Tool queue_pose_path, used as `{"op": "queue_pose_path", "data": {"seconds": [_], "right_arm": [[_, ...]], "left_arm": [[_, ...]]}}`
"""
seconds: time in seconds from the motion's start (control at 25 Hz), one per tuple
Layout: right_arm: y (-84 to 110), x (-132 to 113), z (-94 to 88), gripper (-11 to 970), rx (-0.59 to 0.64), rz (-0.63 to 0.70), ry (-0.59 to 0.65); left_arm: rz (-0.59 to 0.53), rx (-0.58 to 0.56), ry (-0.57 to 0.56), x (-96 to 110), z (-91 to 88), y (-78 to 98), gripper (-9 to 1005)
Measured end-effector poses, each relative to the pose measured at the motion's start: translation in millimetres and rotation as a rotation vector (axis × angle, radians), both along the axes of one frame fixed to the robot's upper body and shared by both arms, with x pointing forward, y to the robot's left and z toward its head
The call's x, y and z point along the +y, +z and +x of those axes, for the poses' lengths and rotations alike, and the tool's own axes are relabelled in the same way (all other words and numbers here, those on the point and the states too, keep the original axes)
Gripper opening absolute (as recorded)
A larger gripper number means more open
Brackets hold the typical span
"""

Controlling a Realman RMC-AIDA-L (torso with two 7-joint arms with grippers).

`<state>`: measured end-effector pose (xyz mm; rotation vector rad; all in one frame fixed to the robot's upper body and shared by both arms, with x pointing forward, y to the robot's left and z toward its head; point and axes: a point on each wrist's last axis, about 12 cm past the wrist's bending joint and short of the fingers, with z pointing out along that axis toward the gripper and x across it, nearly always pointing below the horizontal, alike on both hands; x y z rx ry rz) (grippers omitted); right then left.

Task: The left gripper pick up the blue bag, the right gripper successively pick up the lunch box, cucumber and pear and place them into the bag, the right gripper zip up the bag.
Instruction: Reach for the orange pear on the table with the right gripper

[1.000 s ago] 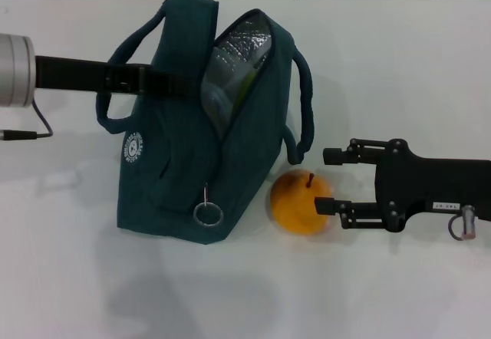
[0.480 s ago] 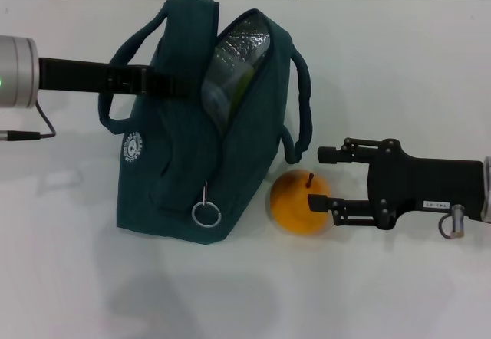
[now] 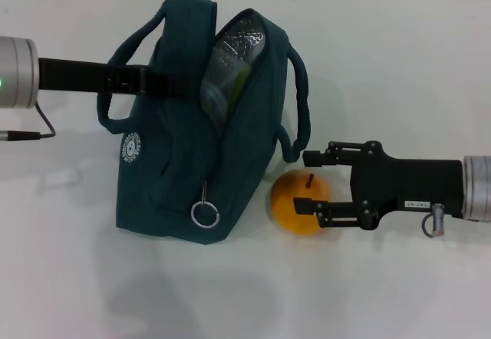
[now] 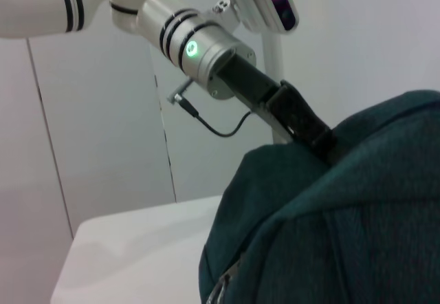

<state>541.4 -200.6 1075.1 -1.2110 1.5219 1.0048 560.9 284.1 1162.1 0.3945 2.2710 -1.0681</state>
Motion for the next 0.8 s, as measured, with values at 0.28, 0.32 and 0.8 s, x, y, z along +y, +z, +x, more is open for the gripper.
{"op": "queue_pose_path", "data": {"seconds": [0.28, 0.32, 0.8], "right_arm": [[-2.7, 5.5, -0.2, 648, -0.003, -0.014, 0.005], [-2.6, 5.7, -0.2, 639, -0.005, -0.014, 0.005], [-4.1, 8.1, -1.6, 521, -0.047, -0.01, 0.004]], "left_arm": [[-0.001, -0.003, -0.002, -0.5, 0.4, 0.6, 47], [-0.001, -0.003, -0.002, -0.6, 0.5, 0.7, 47], [0.0, -0.008, -0.006, -1.3, 1.1, 1.4, 48]]}}
